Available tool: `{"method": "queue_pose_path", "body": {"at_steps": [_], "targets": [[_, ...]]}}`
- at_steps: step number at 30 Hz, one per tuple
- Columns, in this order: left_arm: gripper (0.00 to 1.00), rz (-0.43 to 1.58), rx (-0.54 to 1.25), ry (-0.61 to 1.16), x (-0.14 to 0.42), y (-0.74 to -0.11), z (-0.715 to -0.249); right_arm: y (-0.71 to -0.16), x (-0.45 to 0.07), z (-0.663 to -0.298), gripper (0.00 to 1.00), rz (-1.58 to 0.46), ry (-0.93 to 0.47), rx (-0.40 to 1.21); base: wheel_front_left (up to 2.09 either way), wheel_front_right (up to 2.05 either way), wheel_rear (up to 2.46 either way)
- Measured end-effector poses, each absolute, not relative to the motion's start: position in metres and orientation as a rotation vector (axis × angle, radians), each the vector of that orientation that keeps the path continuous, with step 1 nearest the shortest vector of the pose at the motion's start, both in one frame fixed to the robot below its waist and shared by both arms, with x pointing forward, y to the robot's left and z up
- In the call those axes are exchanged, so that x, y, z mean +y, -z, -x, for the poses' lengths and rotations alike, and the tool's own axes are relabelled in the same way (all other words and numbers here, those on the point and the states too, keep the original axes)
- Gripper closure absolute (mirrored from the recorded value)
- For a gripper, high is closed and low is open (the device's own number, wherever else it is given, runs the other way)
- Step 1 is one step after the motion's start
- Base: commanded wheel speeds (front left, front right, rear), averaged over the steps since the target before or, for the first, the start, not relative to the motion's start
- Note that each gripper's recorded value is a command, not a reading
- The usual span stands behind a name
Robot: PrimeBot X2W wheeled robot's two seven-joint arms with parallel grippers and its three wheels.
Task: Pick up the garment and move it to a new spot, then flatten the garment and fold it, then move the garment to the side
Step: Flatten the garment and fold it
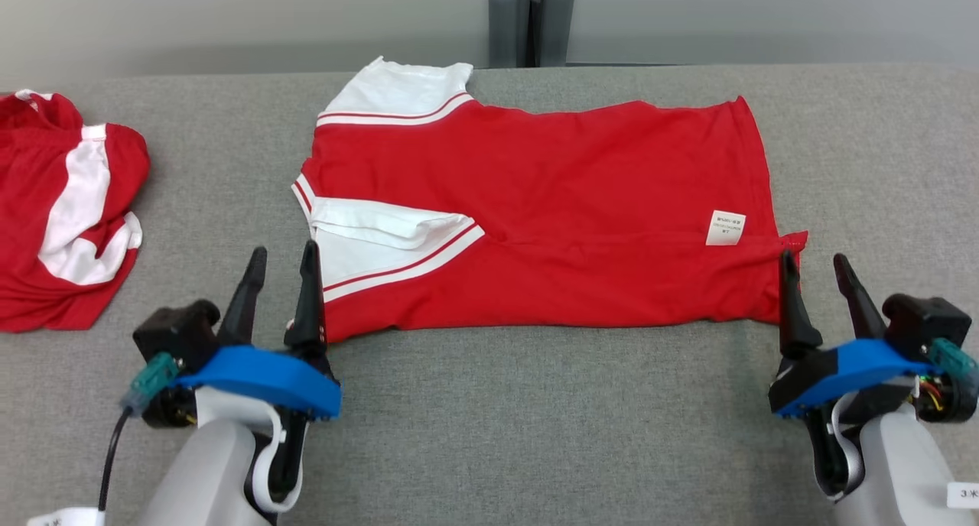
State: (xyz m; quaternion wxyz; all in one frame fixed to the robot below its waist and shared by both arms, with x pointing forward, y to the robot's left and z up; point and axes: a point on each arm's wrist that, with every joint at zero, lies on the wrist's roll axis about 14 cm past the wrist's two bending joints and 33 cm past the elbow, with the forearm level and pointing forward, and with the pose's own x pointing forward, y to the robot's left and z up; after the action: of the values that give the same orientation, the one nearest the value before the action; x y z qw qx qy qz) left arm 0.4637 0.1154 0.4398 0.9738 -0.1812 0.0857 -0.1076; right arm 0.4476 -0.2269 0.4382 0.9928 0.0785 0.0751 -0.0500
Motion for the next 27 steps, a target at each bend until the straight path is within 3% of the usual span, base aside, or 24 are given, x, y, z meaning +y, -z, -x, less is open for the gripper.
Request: {"method": "queue_pose_path", "body": {"at_steps": [10,21,22,23,24,25,27], "targets": [[0.0,0.436,0.461,0.156,0.12,-0.391,-0.403,-0.428,-0.228,-0.413,0.0,-0.144,0.101,0.237,0.0,0.0,0.0],[0.0,0.569,0.598,0.112,0.112,-0.368,-0.416,-0.414,-0.234,-0.412,0.0,-0.128,0.112,0.314,0.0,0.0,0.0],[0.44,0.567,0.606,0.123,0.11,-0.366,-0.418,-0.411,-0.234,-0.412,0.0,-0.126,0.112,0.327,0.0,0.0,0.0],[0.68,0.566,0.61,0.128,0.109,-0.366,-0.419,-0.408,-0.234,-0.411,0.0,-0.126,0.112,0.337,0.0,0.0,0.0],[0.85,0.567,0.61,0.133,0.108,-0.365,-0.42,-0.404,-0.234,-0.41,0.0,-0.127,0.111,0.352,0.0,0.0,0.0],[1.0,0.566,0.611,0.139,0.106,-0.365,-0.42,-0.402,-0.233,-0.409,0.0,-0.129,0.111,0.362,0.0,0.0,0.0],[1.0,0.553,0.597,0.145,0.106,-0.366,-0.422,-0.396,-0.233,-0.409,0.0,-0.14,0.114,0.383,0.0,0.0,0.0]]}}
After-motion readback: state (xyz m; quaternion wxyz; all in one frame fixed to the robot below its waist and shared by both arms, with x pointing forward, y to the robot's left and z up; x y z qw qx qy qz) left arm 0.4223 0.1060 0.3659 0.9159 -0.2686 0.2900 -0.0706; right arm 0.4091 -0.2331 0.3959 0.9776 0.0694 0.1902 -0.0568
